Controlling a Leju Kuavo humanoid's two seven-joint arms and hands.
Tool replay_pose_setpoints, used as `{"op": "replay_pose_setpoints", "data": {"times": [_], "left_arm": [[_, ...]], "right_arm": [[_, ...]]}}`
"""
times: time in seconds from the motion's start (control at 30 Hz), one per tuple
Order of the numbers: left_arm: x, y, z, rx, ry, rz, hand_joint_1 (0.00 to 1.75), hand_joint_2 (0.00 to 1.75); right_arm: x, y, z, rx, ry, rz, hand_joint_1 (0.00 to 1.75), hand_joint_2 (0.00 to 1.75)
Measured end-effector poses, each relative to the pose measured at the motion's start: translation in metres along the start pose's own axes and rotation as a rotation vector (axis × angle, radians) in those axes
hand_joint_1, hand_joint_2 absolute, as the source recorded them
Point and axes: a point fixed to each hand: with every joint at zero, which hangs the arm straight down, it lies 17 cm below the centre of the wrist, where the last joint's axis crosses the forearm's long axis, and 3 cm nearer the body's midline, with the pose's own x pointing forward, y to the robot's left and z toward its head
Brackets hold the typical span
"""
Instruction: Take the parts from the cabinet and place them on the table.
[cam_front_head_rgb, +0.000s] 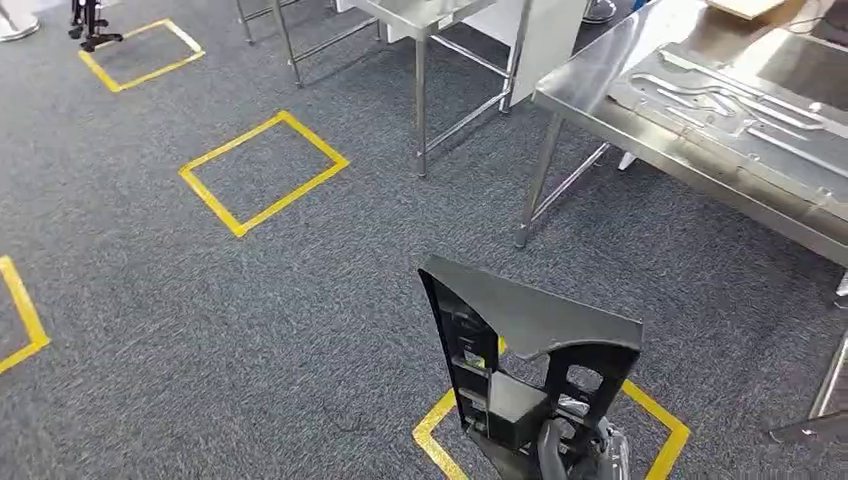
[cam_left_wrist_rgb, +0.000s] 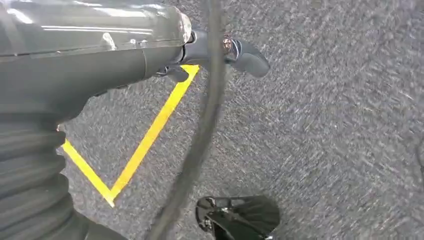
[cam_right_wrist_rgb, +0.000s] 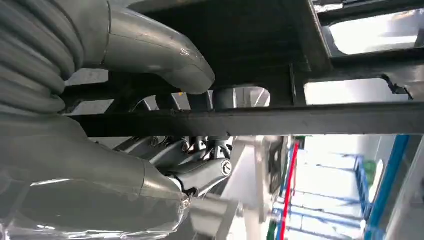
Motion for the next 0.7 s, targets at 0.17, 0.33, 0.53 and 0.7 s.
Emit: {"op": "replay_pose_setpoints", "data": {"times": [0.17,0.33,0.53,0.7], "left_arm": [[0.0016,-0.0001,-0.0002,0.001,-0.004,0.003,0.0,1.75],[0.0073,-0.0036,-0.0009,-0.005,-0.013,0.009,0.0,1.75],[0.0072,0.0011,0.0,0.032,-0.024,0.047,0.0,1.75],[0.0107,0.0012,0.0004,0.054,-0.031,0.081,0.0,1.75]], "right_arm": [[-0.0006,0.0007,-0.0004,0.003,0.003,0.003,1.75,1.75],[-0.0022,0.0006,0.0021,0.005,0.015,0.011,1.75,1.75],[-0.0039,-0.0007,0.0029,0.002,0.023,0.017,1.75,1.75],[-0.0007,-0.0001,0.0031,0.002,0.019,0.023,1.75,1.75]]}}
